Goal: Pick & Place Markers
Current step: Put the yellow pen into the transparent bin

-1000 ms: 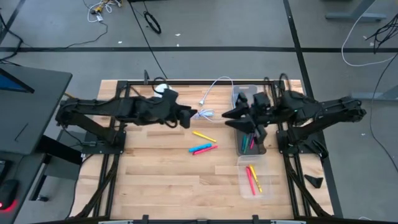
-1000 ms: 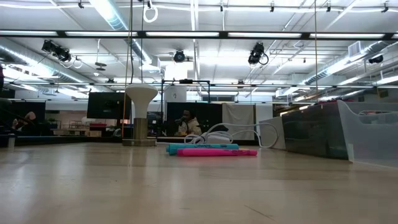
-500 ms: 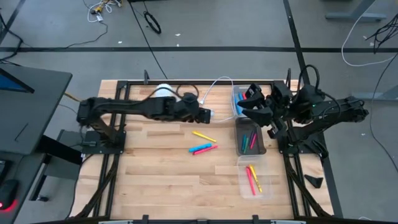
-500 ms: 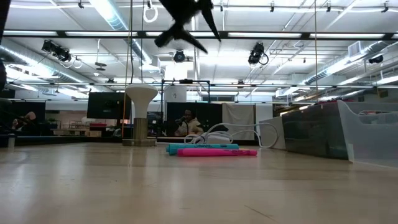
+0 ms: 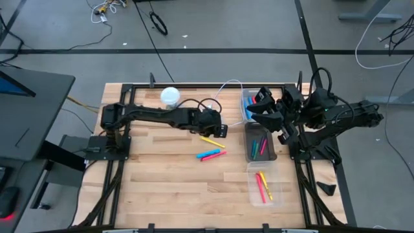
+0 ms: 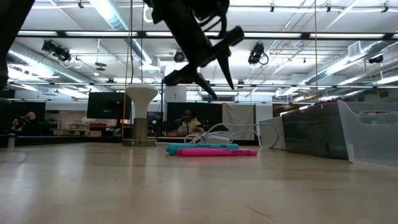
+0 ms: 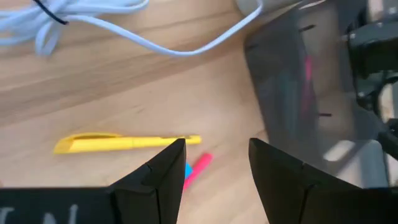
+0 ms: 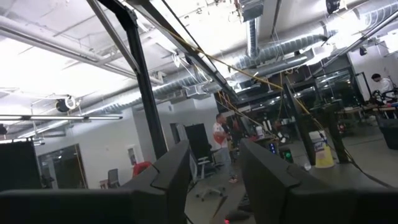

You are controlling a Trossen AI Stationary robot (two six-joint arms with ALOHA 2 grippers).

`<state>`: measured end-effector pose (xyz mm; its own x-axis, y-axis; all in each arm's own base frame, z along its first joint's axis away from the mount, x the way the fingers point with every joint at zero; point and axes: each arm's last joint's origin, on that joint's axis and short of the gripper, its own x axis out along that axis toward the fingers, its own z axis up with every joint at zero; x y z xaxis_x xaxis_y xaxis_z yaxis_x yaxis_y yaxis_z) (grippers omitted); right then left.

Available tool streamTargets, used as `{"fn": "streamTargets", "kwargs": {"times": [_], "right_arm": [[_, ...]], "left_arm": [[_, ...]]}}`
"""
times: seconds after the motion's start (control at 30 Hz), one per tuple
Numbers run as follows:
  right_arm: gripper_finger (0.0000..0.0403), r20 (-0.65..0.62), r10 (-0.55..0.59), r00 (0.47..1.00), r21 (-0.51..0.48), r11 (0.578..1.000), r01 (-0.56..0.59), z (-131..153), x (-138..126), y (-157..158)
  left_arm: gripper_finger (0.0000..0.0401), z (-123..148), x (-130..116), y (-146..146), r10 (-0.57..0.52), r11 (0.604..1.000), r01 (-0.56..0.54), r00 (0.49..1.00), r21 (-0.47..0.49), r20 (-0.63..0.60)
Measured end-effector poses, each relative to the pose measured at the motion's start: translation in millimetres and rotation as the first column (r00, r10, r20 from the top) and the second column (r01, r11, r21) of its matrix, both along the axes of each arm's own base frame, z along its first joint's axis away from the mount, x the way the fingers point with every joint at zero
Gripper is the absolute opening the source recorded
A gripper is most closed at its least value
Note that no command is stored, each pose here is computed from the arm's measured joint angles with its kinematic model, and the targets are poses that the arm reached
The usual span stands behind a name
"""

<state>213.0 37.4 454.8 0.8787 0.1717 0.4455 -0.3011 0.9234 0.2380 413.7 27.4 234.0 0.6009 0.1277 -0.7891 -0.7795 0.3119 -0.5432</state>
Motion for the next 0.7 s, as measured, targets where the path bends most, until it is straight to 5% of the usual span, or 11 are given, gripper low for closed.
{"fn": "streamTargets", "kwargs": {"times": [0.7], "right_arm": [[0.0142, -0.054, 0.0, 0.999, -0.01, 1.0, -0.001, -5.1, 2.7, 0.5]], "left_arm": [[0.0181, -81.3, 33.5, 1.7, 0.007, 1.0, -0.008, 0.999, -0.021, -0.045]]}}
